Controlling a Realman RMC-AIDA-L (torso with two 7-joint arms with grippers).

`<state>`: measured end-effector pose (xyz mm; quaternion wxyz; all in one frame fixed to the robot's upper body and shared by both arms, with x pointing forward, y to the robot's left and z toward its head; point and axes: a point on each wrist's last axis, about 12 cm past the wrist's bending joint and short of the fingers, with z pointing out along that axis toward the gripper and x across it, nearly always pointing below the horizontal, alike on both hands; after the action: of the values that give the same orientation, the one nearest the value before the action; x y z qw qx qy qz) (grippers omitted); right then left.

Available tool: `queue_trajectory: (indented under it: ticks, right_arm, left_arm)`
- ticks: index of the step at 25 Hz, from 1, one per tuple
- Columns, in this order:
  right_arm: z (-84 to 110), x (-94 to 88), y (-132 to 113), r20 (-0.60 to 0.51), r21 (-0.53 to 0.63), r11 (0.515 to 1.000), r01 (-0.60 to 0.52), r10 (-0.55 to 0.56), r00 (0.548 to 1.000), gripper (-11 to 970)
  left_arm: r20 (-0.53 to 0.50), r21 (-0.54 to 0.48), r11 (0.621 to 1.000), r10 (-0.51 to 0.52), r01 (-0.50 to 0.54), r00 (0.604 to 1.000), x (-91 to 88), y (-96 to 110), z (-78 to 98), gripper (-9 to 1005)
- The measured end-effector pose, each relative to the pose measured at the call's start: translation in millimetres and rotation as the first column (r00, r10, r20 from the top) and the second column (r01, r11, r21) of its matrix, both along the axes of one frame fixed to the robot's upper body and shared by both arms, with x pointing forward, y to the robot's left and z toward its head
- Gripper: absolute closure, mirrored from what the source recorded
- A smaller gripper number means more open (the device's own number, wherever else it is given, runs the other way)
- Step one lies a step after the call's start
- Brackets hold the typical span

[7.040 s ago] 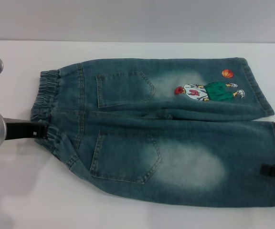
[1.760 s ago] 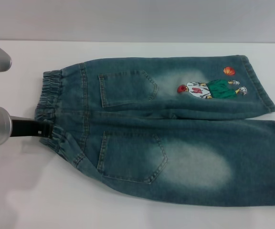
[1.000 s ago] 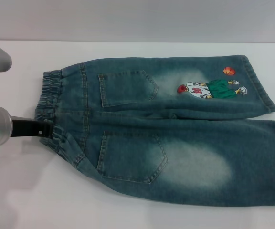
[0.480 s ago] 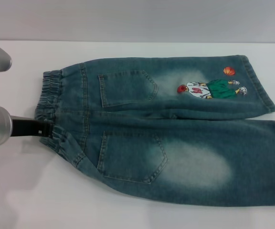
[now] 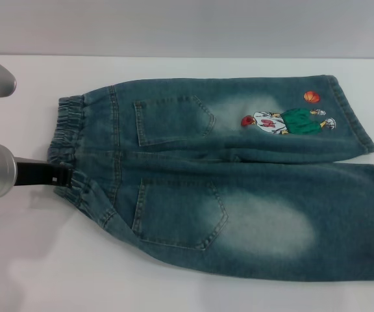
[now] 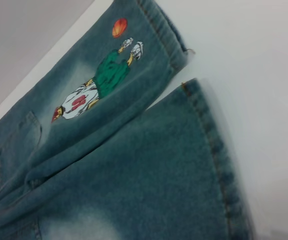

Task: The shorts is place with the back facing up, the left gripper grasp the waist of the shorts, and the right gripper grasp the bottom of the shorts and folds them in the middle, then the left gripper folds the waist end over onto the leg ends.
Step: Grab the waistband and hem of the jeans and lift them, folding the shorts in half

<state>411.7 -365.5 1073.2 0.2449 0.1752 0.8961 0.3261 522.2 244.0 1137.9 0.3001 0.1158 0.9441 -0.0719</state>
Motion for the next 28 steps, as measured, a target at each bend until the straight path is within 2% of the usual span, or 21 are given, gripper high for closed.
queue_trajectory:
  ticks: [11, 16, 27, 28]
  right_arm:
    - [0.8, 5.9, 7.4, 0.007, 0.007, 0.999, -0.032, 0.032, 0.999, 380]
    - [1.6, 6.0, 16.2, 0.018, -0.004, 0.995, -0.103, 0.103, 0.994, 382]
    - [5.0, 9.2, 22.8, 0.028, -0.016, 0.987, -0.158, 0.159, 0.987, 847]
    - [5.2, 9.7, 23.0, 0.029, -0.017, 0.987, -0.160, 0.160, 0.987, 857]
  left_arm:
    - [-0.004, 0.000, 1.000, 0.001, -0.001, 1.000, -1.1, 0.5, -1.1, 963]
    - [-0.004, 0.000, 1.000, 0.002, -0.002, 1.000, -1.2, 0.6, -1.3, 963]
    - [-0.003, -0.002, 1.000, 0.006, -0.006, 1.000, -1.4, 1.5, -1.5, 963]
    - [-0.003, -0.002, 1.000, 0.006, -0.006, 1.000, -1.4, 1.5, -1.5, 963]
